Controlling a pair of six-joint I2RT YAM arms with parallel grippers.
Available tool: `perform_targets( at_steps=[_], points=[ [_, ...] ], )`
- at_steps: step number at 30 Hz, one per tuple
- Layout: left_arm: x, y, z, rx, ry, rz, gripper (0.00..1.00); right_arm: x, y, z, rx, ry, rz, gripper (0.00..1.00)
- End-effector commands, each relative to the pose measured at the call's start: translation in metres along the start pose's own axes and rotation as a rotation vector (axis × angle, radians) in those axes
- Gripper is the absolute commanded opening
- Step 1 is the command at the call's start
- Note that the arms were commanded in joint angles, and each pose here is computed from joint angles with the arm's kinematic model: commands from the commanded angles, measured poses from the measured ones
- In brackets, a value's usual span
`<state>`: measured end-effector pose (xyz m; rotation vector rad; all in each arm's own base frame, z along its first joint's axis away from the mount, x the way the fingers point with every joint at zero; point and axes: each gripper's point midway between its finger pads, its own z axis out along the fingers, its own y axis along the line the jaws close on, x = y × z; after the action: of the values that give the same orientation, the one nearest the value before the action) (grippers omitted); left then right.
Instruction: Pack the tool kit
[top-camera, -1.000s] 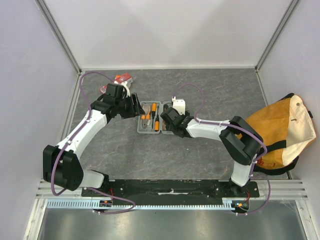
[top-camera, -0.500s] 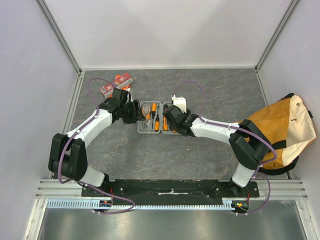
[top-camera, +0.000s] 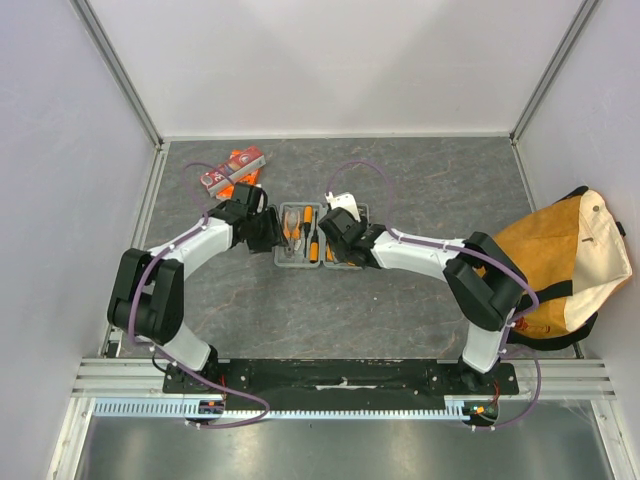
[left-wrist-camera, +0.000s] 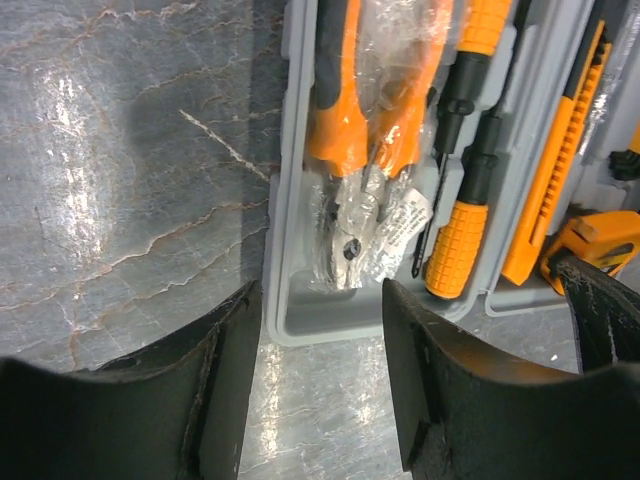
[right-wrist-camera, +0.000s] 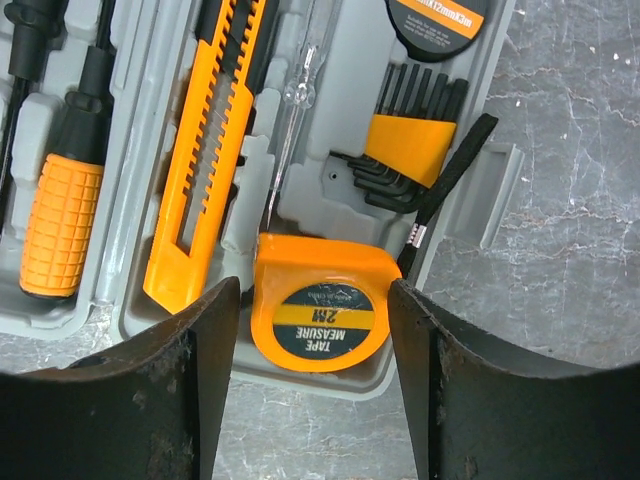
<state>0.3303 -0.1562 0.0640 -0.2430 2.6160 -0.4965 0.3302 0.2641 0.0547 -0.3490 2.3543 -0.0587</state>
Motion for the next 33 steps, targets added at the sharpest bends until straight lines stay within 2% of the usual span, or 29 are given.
perform_targets(
  at_steps=[1,10,16,24,33],
  points=[
    [-0.003,0.006,0.012,-0.024,-0.019,-0.032,0.57,-0.015,0.006,0.005,0.001,-0.024,-0.027,0.66],
    [0.01,0.013,0.022,-0.04,0.032,-0.048,0.52,0.011,-0.008,0.014,0.107,0.06,0.023,0.59],
    [0.011,0.013,0.024,-0.039,0.04,-0.049,0.51,0.007,-0.011,0.008,0.115,0.06,0.04,0.59],
    [0.011,0.013,0.024,-0.038,0.041,-0.045,0.51,-0.021,-0.008,-0.005,0.087,0.001,0.062,0.77],
    [0.008,0.012,0.023,-0.038,0.035,-0.042,0.51,-0.048,-0.001,-0.021,0.023,-0.075,0.091,0.76]
  ],
)
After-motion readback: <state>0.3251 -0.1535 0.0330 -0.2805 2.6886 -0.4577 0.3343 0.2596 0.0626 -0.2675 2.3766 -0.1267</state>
